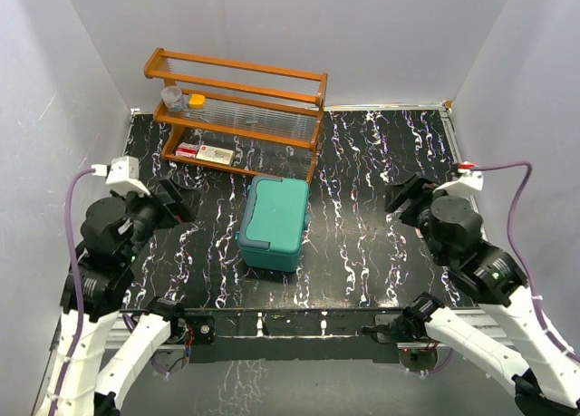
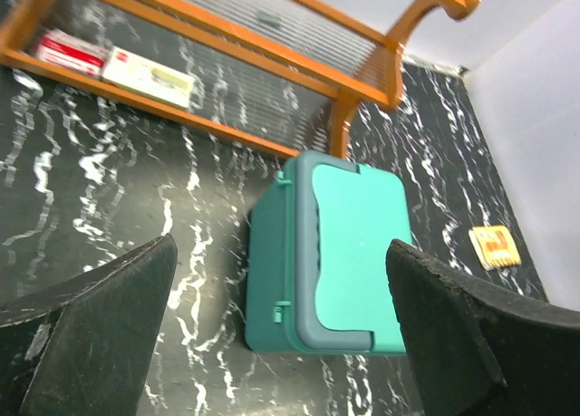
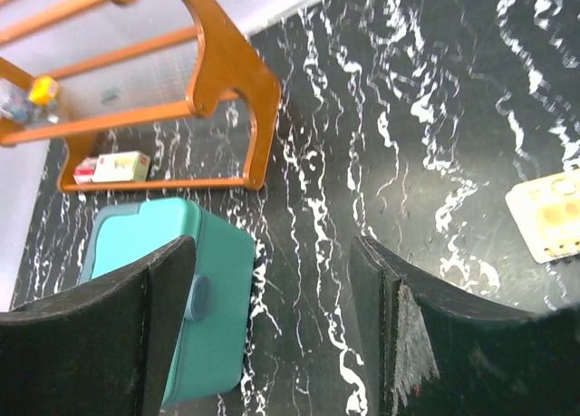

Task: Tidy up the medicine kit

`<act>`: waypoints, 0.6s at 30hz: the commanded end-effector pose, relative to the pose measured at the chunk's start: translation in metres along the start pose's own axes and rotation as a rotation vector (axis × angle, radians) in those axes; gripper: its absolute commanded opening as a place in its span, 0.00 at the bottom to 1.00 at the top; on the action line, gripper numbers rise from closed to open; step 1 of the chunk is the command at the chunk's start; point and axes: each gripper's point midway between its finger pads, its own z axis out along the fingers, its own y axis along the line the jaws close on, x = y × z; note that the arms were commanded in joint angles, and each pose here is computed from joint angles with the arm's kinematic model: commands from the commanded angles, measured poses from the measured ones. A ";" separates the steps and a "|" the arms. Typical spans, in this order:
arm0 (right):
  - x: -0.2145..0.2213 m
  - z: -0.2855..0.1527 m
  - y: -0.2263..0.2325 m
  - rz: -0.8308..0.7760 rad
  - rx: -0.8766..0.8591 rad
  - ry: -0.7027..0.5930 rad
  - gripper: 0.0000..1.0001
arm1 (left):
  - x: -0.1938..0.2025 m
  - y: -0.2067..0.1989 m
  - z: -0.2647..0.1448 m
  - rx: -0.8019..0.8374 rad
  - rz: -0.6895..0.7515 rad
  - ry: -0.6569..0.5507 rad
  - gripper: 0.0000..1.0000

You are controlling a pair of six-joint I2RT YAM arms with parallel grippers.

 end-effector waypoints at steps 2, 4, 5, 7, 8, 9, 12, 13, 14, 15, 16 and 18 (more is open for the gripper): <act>-0.066 -0.032 -0.003 -0.017 0.003 -0.186 0.70 | -0.035 0.026 -0.036 -0.149 0.111 -0.157 0.99; -0.088 -0.046 -0.005 -0.009 0.005 -0.242 0.75 | -0.051 0.030 -0.054 -0.182 0.126 -0.222 0.99; -0.096 -0.053 -0.007 -0.004 0.004 -0.267 0.78 | -0.057 0.029 -0.061 -0.183 0.135 -0.246 0.99; -0.112 -0.064 -0.012 0.012 0.019 -0.321 0.89 | -0.066 0.028 -0.074 -0.182 0.154 -0.283 0.99; -0.117 -0.068 -0.015 0.023 0.028 -0.337 0.95 | -0.068 0.026 -0.079 -0.175 0.166 -0.290 0.99; -0.120 -0.071 -0.016 0.029 0.032 -0.345 0.98 | -0.069 0.024 -0.083 -0.166 0.183 -0.281 0.99; -0.126 -0.076 -0.018 0.042 0.039 -0.353 0.98 | -0.074 0.020 -0.092 -0.164 0.184 -0.275 0.99; -0.127 -0.077 -0.017 0.045 0.036 -0.354 0.98 | -0.075 0.019 -0.095 -0.157 0.184 -0.280 0.99; -0.129 -0.079 -0.017 0.051 0.032 -0.359 0.98 | -0.077 0.018 -0.098 -0.151 0.182 -0.292 0.99; -0.130 -0.081 -0.018 0.061 0.031 -0.362 0.98 | -0.078 0.017 -0.100 -0.146 0.181 -0.304 0.99; -0.130 -0.082 -0.019 0.069 0.031 -0.365 0.98 | -0.079 0.016 -0.102 -0.142 0.179 -0.315 0.99; -0.130 -0.085 -0.020 0.084 0.025 -0.368 0.98 | -0.079 0.016 -0.104 -0.137 0.176 -0.322 0.99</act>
